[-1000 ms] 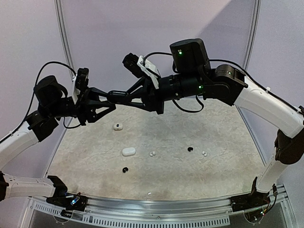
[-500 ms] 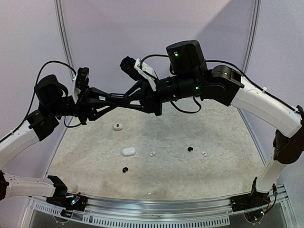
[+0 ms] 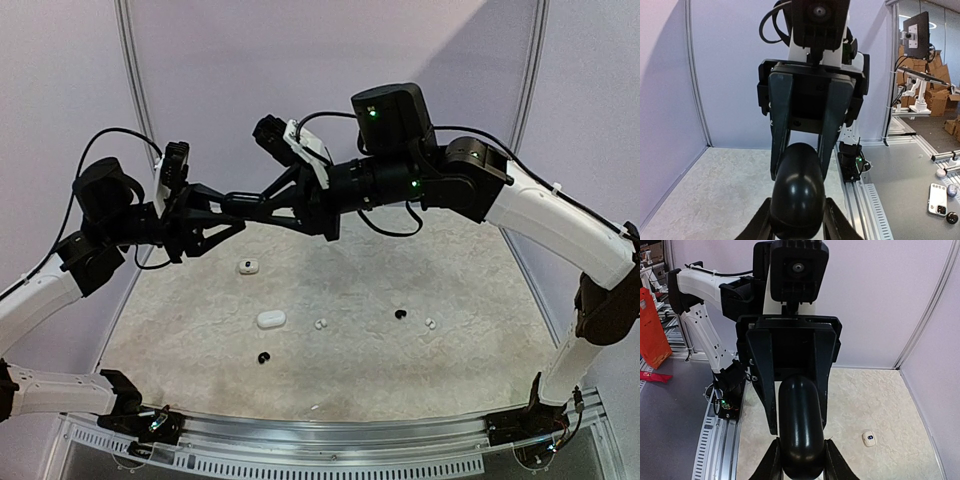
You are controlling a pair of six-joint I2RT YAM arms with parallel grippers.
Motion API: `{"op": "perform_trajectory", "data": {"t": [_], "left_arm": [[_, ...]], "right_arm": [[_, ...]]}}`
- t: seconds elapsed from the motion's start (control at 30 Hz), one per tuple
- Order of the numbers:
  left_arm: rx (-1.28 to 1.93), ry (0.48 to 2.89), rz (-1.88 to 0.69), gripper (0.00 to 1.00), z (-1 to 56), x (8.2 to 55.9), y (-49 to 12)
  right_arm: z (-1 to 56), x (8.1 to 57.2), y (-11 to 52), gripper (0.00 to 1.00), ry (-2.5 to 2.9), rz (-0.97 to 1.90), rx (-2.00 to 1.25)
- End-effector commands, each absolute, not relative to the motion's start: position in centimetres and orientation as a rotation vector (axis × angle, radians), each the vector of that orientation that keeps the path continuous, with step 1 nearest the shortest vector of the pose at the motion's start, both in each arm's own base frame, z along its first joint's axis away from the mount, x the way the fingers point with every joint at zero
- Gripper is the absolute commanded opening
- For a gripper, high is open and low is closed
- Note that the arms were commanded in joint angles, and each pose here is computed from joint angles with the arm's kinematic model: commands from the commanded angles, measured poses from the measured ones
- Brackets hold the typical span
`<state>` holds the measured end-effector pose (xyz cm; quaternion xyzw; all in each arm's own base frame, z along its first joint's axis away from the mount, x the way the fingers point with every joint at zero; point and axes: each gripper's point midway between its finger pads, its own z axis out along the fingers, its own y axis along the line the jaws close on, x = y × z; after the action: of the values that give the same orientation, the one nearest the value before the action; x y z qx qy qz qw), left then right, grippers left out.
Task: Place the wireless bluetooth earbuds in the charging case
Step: Pass from the right arm to the left
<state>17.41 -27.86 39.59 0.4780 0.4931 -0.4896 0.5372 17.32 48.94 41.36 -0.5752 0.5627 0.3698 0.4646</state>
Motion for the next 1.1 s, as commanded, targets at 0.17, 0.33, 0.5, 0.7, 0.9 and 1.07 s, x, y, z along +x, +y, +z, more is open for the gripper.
{"op": "perform_trajectory", "data": {"t": [0.17, 0.33, 0.5, 0.7, 0.9, 1.07], "left_arm": [[1.141, 1.177, -1.162, 0.28, 39.5, 17.3, -27.9], [1.14, 1.164, -1.162, 0.09, 39.8, 17.2, -27.8], [1.127, 1.149, -1.149, 0.0, 40.2, 17.3, -27.7], [1.156, 1.135, -1.108, 0.0, 39.7, 17.2, -27.6], [1.251, 1.082, -1.001, 0.0, 38.7, 16.9, -27.6], [1.282, 1.03, -0.948, 0.0, 38.7, 16.8, -27.5]], "right_arm": [[42.3, 17.2, 48.8, 0.0, 1.349, 0.93, -1.399], [41.7, 17.4, 48.9, 0.0, 1.371, 0.924, -1.406], [41.0, 17.6, 49.0, 0.0, 1.395, 0.908, -1.408], [40.4, 18.4, 49.3, 0.49, 1.422, 0.884, -1.387], [40.6, 19.1, 50.0, 0.52, 1.413, 0.878, -1.361], [40.2, 20.2, 50.1, 0.52, 1.437, 0.836, -1.341]]}}
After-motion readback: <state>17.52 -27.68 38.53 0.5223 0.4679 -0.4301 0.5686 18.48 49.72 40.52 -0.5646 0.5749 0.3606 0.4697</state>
